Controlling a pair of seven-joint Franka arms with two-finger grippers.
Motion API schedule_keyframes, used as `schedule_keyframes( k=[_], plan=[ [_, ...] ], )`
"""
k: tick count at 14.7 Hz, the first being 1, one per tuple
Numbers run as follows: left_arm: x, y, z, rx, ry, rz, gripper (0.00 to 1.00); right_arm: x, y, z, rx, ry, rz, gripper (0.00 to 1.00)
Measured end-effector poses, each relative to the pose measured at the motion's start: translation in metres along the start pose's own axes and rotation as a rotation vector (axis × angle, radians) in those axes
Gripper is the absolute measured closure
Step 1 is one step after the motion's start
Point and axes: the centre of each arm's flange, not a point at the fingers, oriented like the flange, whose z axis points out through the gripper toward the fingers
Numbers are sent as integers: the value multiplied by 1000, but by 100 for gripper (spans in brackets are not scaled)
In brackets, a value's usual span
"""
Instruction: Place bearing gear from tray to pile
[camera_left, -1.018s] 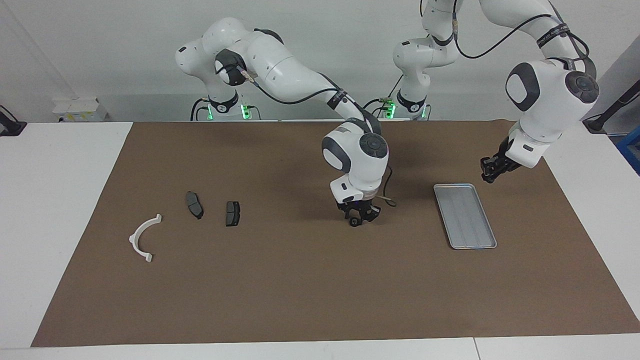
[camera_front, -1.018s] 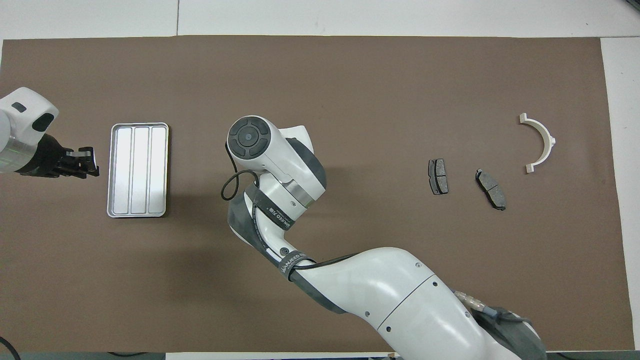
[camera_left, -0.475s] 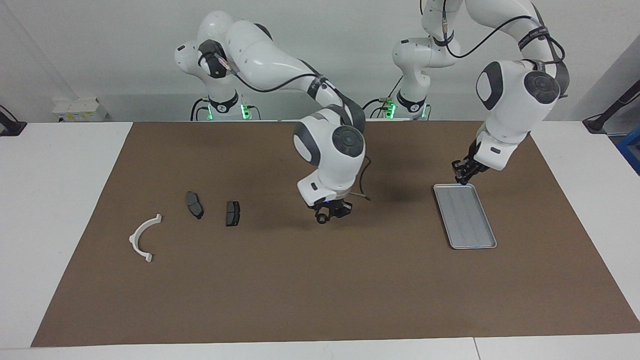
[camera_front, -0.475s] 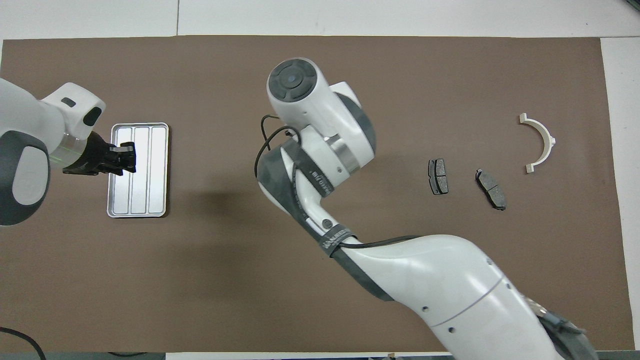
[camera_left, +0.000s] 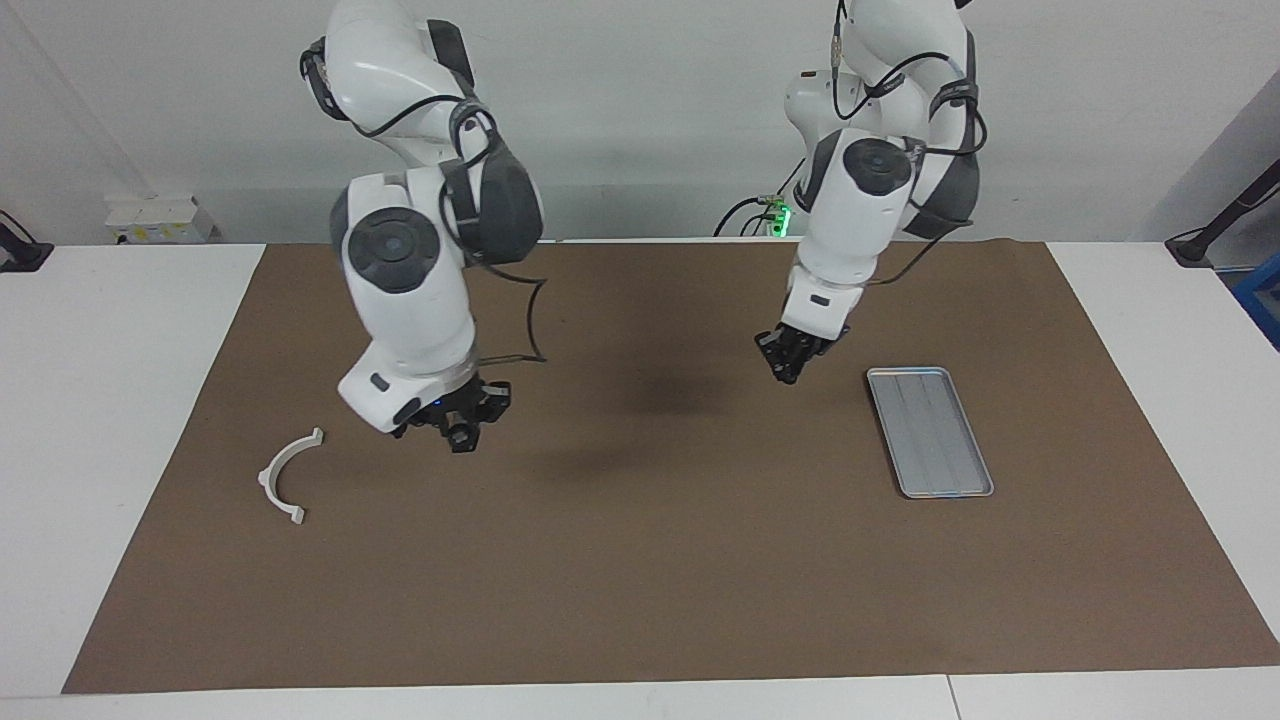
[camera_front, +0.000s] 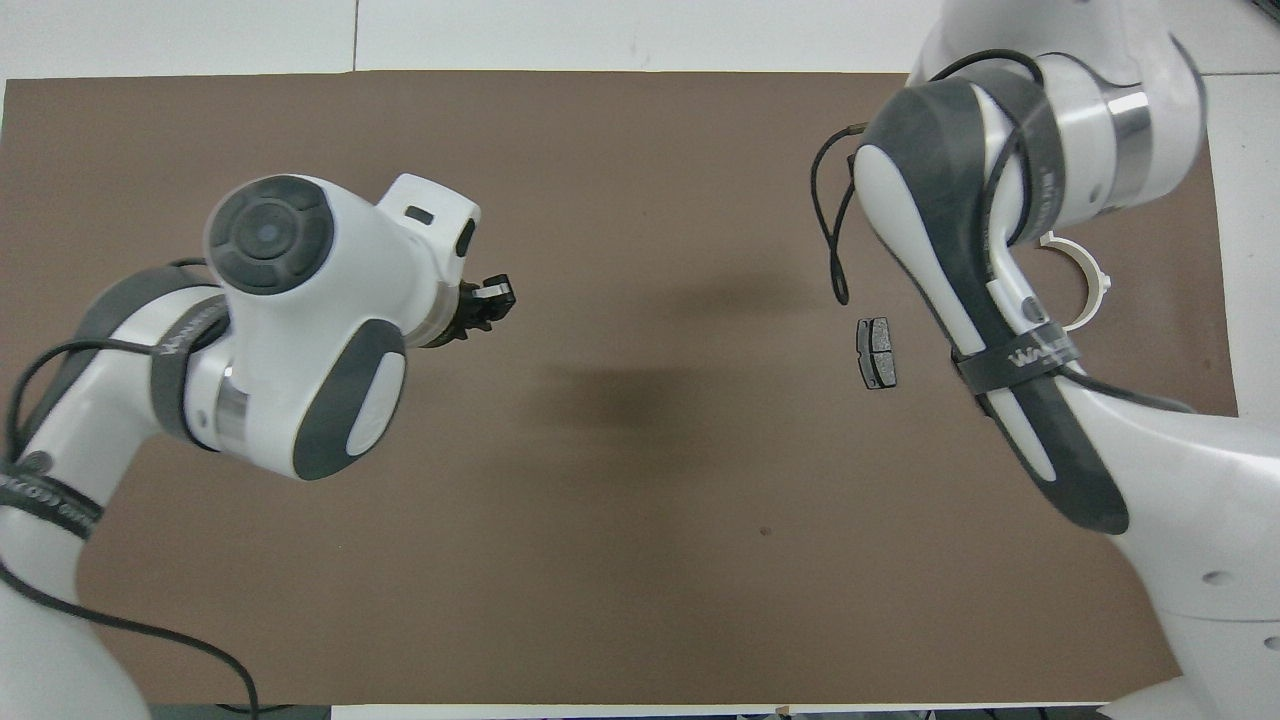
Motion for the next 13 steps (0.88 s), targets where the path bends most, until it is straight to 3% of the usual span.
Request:
schedule_keyframes(
  k=[3, 5, 10, 11, 13],
  plan=[
    [-5, 63, 71, 7, -5, -16, 77, 12, 62, 45, 9, 27, -31, 66],
    [1, 64, 115, 26, -12, -23, 77, 17, 72, 82, 10, 44, -34, 66],
    [11, 47, 133, 19, 8, -49, 77, 22, 91, 164, -5, 106, -65, 66],
    [9, 45, 136, 20, 8, -48, 71, 22, 93, 171, -5, 108, -65, 66],
    [9, 41, 138, 42, 5, -43, 52, 22, 93, 177, -4, 116, -66, 66]
  ],
)
